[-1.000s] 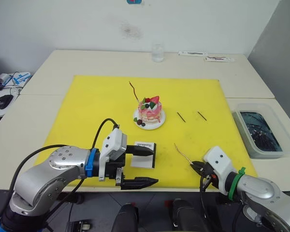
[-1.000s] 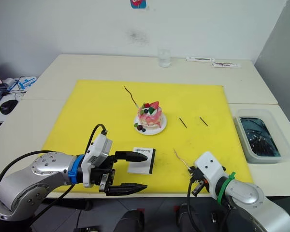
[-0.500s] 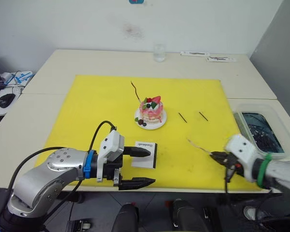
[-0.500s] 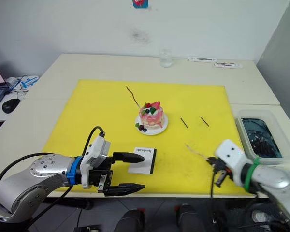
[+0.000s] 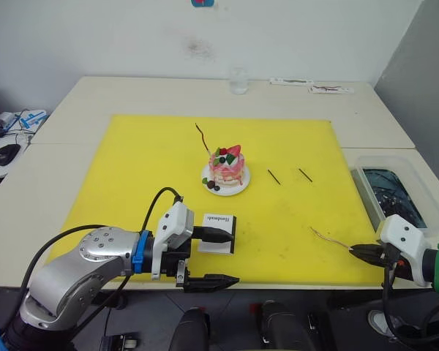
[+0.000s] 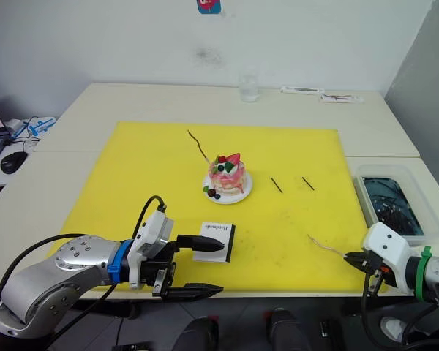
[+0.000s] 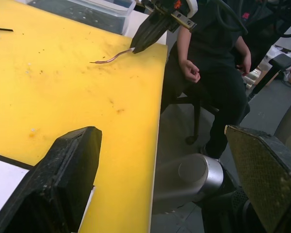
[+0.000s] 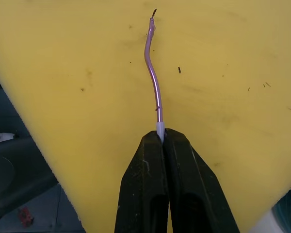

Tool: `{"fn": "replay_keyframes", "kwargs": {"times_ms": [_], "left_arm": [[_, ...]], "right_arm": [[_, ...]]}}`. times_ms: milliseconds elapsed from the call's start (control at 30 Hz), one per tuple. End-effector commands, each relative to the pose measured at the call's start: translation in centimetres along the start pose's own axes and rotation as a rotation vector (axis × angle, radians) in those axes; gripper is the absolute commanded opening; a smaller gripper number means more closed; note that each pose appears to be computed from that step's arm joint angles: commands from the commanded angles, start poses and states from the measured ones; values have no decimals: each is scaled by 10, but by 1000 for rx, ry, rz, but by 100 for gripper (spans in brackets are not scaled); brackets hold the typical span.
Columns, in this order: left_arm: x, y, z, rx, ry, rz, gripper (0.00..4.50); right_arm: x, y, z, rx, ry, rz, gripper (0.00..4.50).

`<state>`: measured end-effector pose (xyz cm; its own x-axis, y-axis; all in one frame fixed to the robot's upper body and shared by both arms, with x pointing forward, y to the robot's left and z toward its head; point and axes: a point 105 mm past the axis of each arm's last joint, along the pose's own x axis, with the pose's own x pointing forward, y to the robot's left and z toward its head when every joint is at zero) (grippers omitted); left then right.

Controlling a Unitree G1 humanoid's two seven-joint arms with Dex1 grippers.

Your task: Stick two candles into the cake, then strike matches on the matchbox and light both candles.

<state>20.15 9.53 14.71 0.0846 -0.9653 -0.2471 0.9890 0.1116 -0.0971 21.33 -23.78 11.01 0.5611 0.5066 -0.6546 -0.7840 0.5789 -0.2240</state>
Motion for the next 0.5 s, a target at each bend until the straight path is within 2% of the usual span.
{"fn": "replay_keyframes", "kwargs": {"times_ms": [33, 500], "left_arm": [[3, -5, 6, 38, -12, -22, 450], [6, -6, 7, 36, -20, -23, 450]], "right_arm": [[-8, -7, 0, -12, 10, -23, 3], [-13, -9, -11, 34, 72, 10, 3]]}}
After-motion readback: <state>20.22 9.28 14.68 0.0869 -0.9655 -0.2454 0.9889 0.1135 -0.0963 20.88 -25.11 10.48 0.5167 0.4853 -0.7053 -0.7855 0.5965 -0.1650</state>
